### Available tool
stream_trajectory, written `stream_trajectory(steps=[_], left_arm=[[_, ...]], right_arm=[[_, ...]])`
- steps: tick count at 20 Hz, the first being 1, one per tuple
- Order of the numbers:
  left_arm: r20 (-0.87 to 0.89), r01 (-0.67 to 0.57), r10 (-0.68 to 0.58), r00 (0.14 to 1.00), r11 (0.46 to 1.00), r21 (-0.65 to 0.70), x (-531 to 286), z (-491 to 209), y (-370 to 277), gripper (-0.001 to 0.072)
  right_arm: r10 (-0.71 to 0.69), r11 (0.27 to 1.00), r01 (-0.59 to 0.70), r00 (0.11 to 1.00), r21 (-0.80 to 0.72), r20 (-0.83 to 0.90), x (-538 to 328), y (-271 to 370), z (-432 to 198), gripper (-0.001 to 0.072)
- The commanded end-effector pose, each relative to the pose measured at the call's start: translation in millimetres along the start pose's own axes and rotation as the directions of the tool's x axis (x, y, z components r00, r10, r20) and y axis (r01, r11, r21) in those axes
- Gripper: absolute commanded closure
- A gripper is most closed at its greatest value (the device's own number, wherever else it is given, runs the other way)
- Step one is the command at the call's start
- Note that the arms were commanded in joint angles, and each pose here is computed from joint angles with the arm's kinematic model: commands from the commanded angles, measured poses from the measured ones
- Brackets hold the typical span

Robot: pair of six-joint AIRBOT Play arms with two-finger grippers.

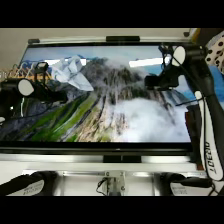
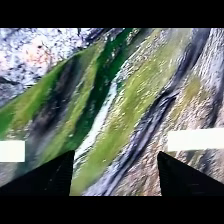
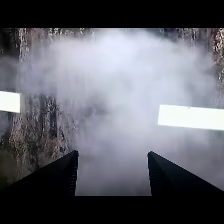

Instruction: Fold the shirts.

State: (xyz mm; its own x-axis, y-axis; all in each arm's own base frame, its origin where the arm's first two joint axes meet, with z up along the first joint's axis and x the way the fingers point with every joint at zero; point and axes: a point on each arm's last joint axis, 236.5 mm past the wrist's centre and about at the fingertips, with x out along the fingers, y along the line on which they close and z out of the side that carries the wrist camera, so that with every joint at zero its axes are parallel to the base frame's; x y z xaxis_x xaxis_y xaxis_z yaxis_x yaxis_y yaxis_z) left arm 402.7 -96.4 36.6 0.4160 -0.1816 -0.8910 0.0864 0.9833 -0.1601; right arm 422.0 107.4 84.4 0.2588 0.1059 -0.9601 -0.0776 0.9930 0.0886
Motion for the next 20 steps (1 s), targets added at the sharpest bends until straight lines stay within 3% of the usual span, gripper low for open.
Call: stream_trajectory(steps=[1,6,9,13,17,20], left_arm=[[0.129,0.088,-0.070,0.989,0.986,-0.141,22.1,39.2,-16.2,0.0090],[0.379,0.092,-0.071,0.923,0.995,-0.037,33.0,153.1,-17.1,0.0032],[0.321,0.106,-0.031,0.947,0.970,-0.217,64.7,187.2,20.7,0.0032],[0.182,0.047,0.010,0.983,0.951,-0.305,126.6,191.1,80.5,0.0033],[0.136,0.047,0.020,0.990,0.884,-0.466,172.7,167.1,111.3,0.0032],[0.232,0.097,0.005,0.973,0.900,-0.425,181.2,186.3,103.6,0.0033]], right_arm=[[0.009,1.000,-0.009,1.000,-0.001,0.023,0.5,2.5,5.8,0.0160],[0.011,1.000,-0.011,1.000,0.001,-0.005,14.1,3.2,4.7,0.0160],[0.088,0.993,-0.094,0.992,-0.069,-0.087,25.6,21.6,-9.6,0.0158],[0.246,0.962,-0.257,0.962,-0.096,-0.118,27.9,59.1,-13.3,0.0159],[0.277,0.948,-0.290,0.955,-0.131,-0.109,26.1,67.8,-11.6,0.0159],[0.278,0.939,-0.295,0.954,-0.176,-0.114,26.2,74.5,-13.8,0.0159]])
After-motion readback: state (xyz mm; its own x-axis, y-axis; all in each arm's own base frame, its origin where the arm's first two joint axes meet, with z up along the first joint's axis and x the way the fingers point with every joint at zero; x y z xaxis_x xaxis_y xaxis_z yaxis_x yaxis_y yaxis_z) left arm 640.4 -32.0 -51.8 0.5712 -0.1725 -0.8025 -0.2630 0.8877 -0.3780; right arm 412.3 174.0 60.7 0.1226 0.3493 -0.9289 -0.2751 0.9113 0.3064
